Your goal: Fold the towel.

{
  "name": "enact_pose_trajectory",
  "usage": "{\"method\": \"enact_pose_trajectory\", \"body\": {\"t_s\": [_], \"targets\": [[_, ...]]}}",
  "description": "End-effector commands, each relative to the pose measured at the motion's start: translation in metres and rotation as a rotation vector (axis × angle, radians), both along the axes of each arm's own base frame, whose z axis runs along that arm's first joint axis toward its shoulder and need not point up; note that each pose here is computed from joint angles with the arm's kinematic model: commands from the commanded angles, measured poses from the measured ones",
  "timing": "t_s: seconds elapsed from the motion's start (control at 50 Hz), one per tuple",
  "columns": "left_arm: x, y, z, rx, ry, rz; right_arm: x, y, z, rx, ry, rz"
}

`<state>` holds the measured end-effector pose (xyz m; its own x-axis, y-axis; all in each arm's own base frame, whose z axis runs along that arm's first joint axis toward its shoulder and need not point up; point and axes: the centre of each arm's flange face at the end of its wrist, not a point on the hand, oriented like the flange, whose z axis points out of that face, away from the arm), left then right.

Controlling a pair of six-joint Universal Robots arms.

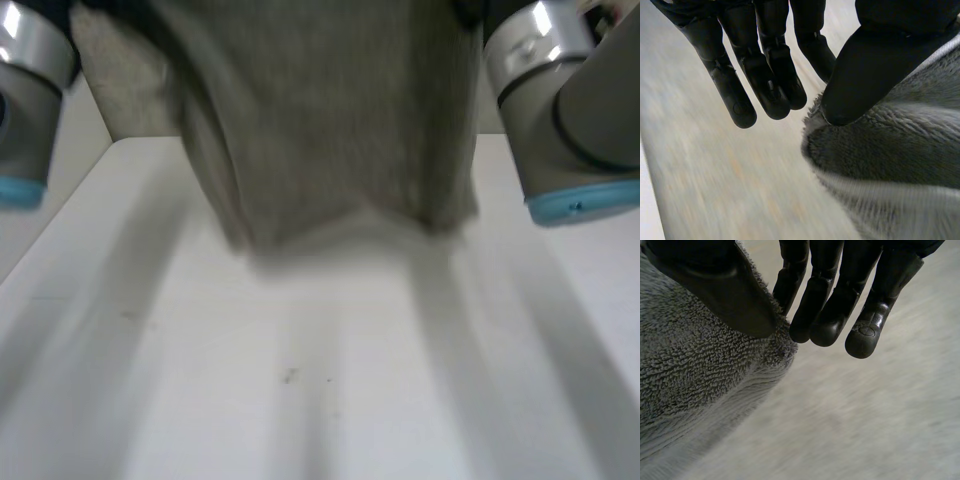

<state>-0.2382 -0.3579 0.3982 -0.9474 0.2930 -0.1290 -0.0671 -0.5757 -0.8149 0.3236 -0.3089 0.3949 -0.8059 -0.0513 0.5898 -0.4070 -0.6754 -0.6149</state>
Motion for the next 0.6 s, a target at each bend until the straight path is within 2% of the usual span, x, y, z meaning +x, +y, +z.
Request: {"method": "enact_pose_trajectory", "body": {"t_s": [0.02, 0.04, 0.08, 0.1, 0.12, 0.14, 0.16, 0.18, 0.2, 0.22, 0.24, 0.26, 0.28, 0.3, 0.32, 0.34, 0.36, 0.38, 0.4, 0.42, 0.46, 0.52, 0.6], "targets": [[0.004, 0.016, 0.009, 0.019, 0.073, -0.045, -0.012, 0.021, -0.003, -0.001, -0.002, 0.003], [0.004, 0.016, 0.009, 0.02, 0.073, -0.045, -0.012, 0.021, -0.003, 0.0, -0.001, 0.003], [0.006, 0.02, -0.031, 0.154, 0.036, -0.035, -0.014, 0.023, -0.018, 0.042, 0.017, 0.003], [0.006, 0.02, -0.031, 0.155, 0.036, -0.035, -0.016, 0.025, -0.034, 0.09, 0.037, 0.002], [0.007, 0.024, -0.053, 0.226, 0.018, -0.034, -0.018, 0.027, -0.056, 0.15, 0.067, 0.0], [0.009, 0.03, -0.078, 0.304, -0.002, -0.03, -0.018, 0.027, -0.056, 0.151, 0.067, 0.0], [0.009, 0.03, -0.078, 0.305, -0.002, -0.03, -0.022, 0.028, -0.078, 0.213, 0.096, -0.008], [0.012, 0.037, -0.105, 0.385, -0.024, -0.023, -0.029, 0.029, -0.101, 0.275, 0.128, -0.019], [0.012, 0.037, -0.105, 0.386, -0.024, -0.023, -0.029, 0.029, -0.101, 0.275, 0.128, -0.019], [0.015, 0.045, -0.129, 0.459, -0.041, -0.019, -0.036, 0.032, -0.124, 0.339, 0.159, -0.027], [0.017, 0.057, -0.156, 0.542, -0.066, -0.017, -0.036, 0.032, -0.124, 0.34, 0.16, -0.027], [0.017, 0.057, -0.156, 0.543, -0.066, -0.017, -0.04, 0.038, -0.145, 0.401, 0.191, -0.026], [0.02, 0.068, -0.18, 0.617, -0.092, -0.015, -0.044, 0.044, -0.171, 0.474, 0.22, -0.019], [0.021, 0.079, -0.202, 0.685, -0.124, -0.021, -0.044, 0.044, -0.171, 0.475, 0.22, -0.019], [0.021, 0.08, -0.202, 0.686, -0.125, -0.022, -0.046, 0.048, -0.191, 0.531, 0.239, -0.009], [0.02, 0.089, -0.22, 0.74, -0.163, -0.033, -0.047, 0.052, -0.218, 0.614, 0.263, 0.011], [0.019, 0.1, -0.243, 0.806, -0.225, -0.046, -0.047, 0.052, -0.219, 0.615, 0.263, 0.011], [0.019, 0.101, -0.243, 0.806, -0.226, -0.046, -0.048, 0.055, -0.239, 0.682, 0.274, 0.027], [0.018, 0.109, -0.258, 0.844, -0.284, -0.058, -0.05, 0.059, -0.254, 0.738, 0.278, 0.031], [0.015, 0.116, -0.267, 0.856, -0.346, -0.068, -0.05, 0.059, -0.254, 0.738, 0.278, 0.031], [0.012, 0.121, -0.269, 0.844, -0.393, -0.072, -0.052, 0.061, -0.26, 0.77, 0.272, 0.033], [0.012, 0.122, -0.267, 0.815, -0.441, -0.064, -0.056, 0.061, -0.262, 0.797, 0.246, 0.025], [0.011, 0.12, -0.258, 0.784, -0.43, -0.058, -0.064, 0.062, -0.253, 0.809, 0.189, 0.018]]}}
